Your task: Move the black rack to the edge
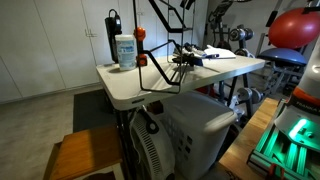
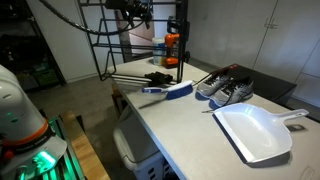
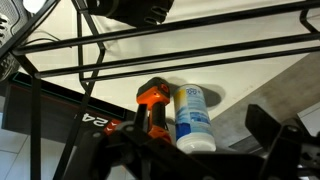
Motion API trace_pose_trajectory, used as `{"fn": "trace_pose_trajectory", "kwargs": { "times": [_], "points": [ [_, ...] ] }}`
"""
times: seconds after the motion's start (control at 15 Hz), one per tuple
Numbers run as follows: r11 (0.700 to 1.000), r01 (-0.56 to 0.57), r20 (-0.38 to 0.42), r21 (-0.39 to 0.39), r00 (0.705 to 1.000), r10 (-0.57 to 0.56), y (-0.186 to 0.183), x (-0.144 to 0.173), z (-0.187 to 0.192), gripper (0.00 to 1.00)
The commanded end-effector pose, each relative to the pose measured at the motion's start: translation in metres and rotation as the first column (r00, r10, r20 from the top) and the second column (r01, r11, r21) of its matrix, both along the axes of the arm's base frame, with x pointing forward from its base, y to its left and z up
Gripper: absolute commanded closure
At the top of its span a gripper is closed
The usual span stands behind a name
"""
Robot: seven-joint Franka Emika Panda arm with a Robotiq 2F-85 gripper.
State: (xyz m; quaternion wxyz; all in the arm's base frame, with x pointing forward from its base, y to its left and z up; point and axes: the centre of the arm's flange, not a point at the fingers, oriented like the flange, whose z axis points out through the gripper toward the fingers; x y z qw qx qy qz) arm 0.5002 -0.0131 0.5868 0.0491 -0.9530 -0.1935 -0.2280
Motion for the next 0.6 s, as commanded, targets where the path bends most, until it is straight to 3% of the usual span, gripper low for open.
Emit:
{"fn": "trace_pose_trajectory", "kwargs": {
  "times": [0.0, 0.33, 0.53],
  "points": [
    [0.999, -0.044, -0.01, 0.015, 0.999, 0.045, 0.003, 0.02, -0.002, 0.0],
    [0.997, -0.076, -0.052, 0.026, 0.996, 0.077, 0.003, 0.025, -0.002, 0.0],
    [0.996, -0.084, -0.127, 0.042, 0.988, 0.089, 0.002, 0.014, 0.001, 0.0]
  ]
}}
